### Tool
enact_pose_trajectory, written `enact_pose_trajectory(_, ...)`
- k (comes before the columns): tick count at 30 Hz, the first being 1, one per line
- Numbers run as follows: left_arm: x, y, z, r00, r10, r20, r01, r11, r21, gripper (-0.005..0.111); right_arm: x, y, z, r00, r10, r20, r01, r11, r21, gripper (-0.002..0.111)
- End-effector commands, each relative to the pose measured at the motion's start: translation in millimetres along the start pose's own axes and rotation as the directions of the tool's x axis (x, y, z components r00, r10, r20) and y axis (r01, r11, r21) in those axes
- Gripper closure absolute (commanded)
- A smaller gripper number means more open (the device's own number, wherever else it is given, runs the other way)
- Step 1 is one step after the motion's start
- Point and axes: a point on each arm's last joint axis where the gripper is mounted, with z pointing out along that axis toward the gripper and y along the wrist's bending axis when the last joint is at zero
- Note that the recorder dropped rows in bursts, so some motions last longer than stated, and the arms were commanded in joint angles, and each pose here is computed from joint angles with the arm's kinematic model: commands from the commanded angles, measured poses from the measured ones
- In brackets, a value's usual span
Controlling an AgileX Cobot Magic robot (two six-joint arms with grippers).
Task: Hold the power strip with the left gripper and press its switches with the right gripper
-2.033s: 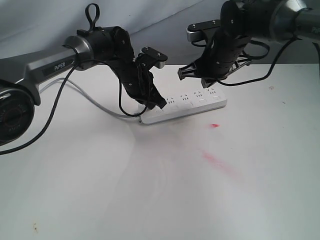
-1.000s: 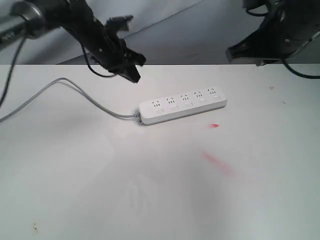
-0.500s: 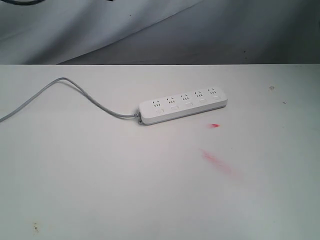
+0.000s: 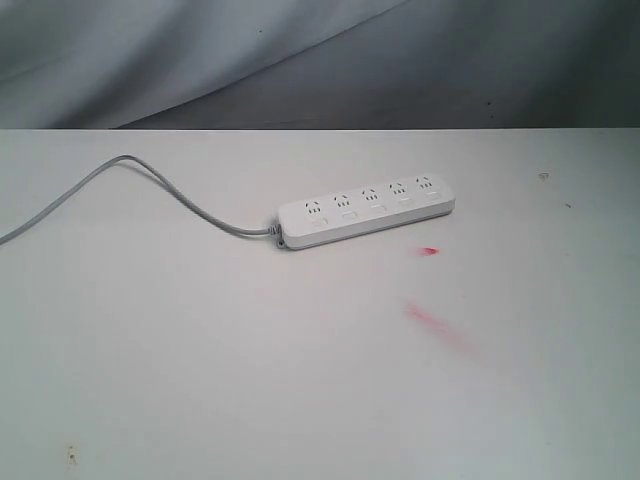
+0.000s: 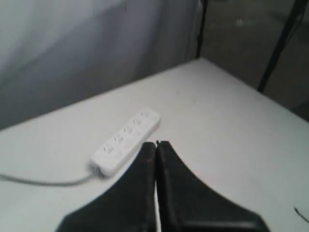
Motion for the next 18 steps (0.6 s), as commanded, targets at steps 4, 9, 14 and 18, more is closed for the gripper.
enact_pose_trajectory(4, 9.2, -45.3, -98.7, 0.870, 0.107, 0.481, -0.054, 0.991, -0.123, 0.107, 49.5, -2.2, 5.5, 0.998, 0.028, -0.060, -0.030, 0.999, -0.037, 0.108)
enact_pose_trajectory(9, 45.8, -34.4, -82.8, 0.958, 0.097, 0.269, -0.050, 0.983, -0.177, 0.107, 64.2, 0.6, 10.2, 0.998, 0.061, -0.002, -0.060, 0.993, -0.099, 0.108)
enact_pose_trajectory(14, 74.7, -25.7, -75.1, 0.935, 0.085, 0.345, -0.007, 0.975, -0.222, 0.105, 72.9, 0.1, 18.6, 0.992, 0.072, 0.104, -0.059, 0.991, -0.122, 0.108)
enact_pose_trajectory(18, 104.0, -15.2, -61.4, 0.929, 0.059, 0.365, 0.036, 0.968, -0.249, 0.103, 85.1, 0.0, 28.8, 0.973, 0.103, 0.209, -0.070, 0.985, -0.156, 0.108)
